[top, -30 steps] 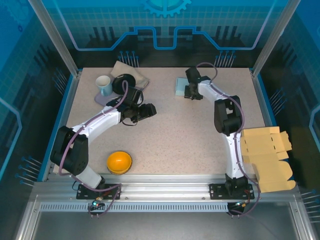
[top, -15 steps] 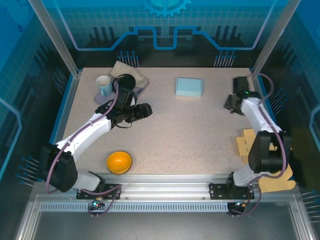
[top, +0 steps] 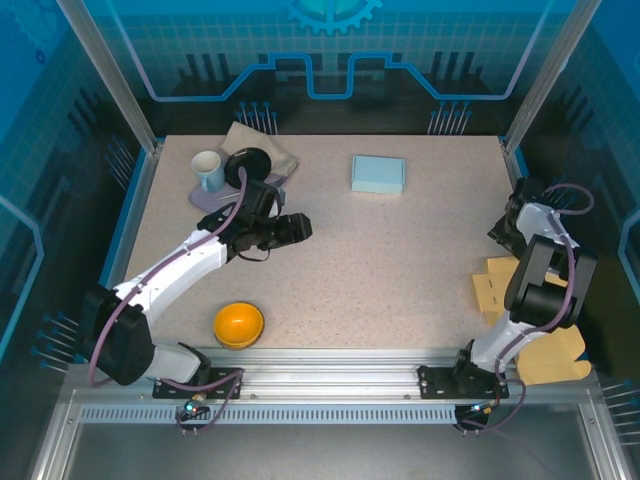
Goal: Fold the paper box
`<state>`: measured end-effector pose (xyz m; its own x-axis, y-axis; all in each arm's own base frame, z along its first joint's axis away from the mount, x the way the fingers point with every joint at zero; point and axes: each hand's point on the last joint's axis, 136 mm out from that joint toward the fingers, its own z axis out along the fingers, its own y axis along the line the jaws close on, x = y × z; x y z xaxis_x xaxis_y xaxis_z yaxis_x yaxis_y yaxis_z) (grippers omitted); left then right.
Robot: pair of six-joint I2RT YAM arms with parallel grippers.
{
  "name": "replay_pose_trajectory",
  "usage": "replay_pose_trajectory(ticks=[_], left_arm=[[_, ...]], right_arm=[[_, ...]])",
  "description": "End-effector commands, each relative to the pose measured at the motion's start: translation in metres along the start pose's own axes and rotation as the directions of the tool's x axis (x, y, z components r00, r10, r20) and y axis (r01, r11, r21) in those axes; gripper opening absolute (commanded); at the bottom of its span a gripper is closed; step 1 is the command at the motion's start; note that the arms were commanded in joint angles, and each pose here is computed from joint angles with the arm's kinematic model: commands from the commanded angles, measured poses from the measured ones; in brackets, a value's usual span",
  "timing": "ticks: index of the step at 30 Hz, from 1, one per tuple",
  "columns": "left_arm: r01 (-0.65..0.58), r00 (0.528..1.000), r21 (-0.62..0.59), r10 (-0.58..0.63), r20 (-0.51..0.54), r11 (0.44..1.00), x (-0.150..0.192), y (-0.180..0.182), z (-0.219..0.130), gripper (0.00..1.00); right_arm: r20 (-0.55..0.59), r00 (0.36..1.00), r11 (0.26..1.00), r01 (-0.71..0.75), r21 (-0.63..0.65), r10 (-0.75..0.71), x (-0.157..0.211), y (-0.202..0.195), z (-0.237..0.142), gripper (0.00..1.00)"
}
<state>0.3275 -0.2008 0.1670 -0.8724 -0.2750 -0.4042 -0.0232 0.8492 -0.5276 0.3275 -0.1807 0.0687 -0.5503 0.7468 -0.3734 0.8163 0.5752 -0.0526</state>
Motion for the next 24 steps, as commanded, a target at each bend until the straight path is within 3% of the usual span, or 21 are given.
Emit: replay_pose_trajectory(ticks=[1,3,7,12,16,22,24], left_arm=[[-0.038,0.999,-0.028,0.038,-0.011,0.999,0.002,0.004,0.000,0.72],[-0.038,0.999,-0.027,0.037,-0.020,0.999,0.003,0.005,0.003,0.72],[-0.031,0.999,-0.023,0.030,-0.033,0.999,0.006,0.005,0.008,0.72],[-0.024,0.999,-0.017,0.023,-0.045,1.000,0.007,0.004,0.015,0.72],[-0.020,0.998,-0.011,0.019,-0.058,1.000,0.007,0.003,0.020,0.72],[-0.023,0.997,-0.007,0.023,-0.068,1.000,0.010,-0.002,0.024,0.72],[-0.026,0.997,-0.010,0.025,-0.069,1.000,0.011,-0.002,0.024,0.72]], right_arm=[[0.039,0.995,0.991,-0.097,0.092,0.093,-0.022,-0.016,0.003,0.65],[0.010,0.993,0.978,-0.117,0.171,0.117,-0.021,-0.028,0.012,0.77],[-0.076,0.982,0.966,-0.152,0.210,0.171,-0.014,-0.040,0.028,0.77],[-0.073,0.973,0.963,-0.201,0.181,0.217,-0.019,-0.054,0.038,0.76],[-0.103,0.966,0.962,-0.219,0.160,0.237,-0.020,-0.053,0.045,0.71],[-0.133,0.954,0.959,-0.252,0.130,0.268,-0.012,-0.049,0.048,0.51],[-0.137,0.948,0.955,-0.271,0.120,0.287,-0.010,-0.047,0.046,0.40]])
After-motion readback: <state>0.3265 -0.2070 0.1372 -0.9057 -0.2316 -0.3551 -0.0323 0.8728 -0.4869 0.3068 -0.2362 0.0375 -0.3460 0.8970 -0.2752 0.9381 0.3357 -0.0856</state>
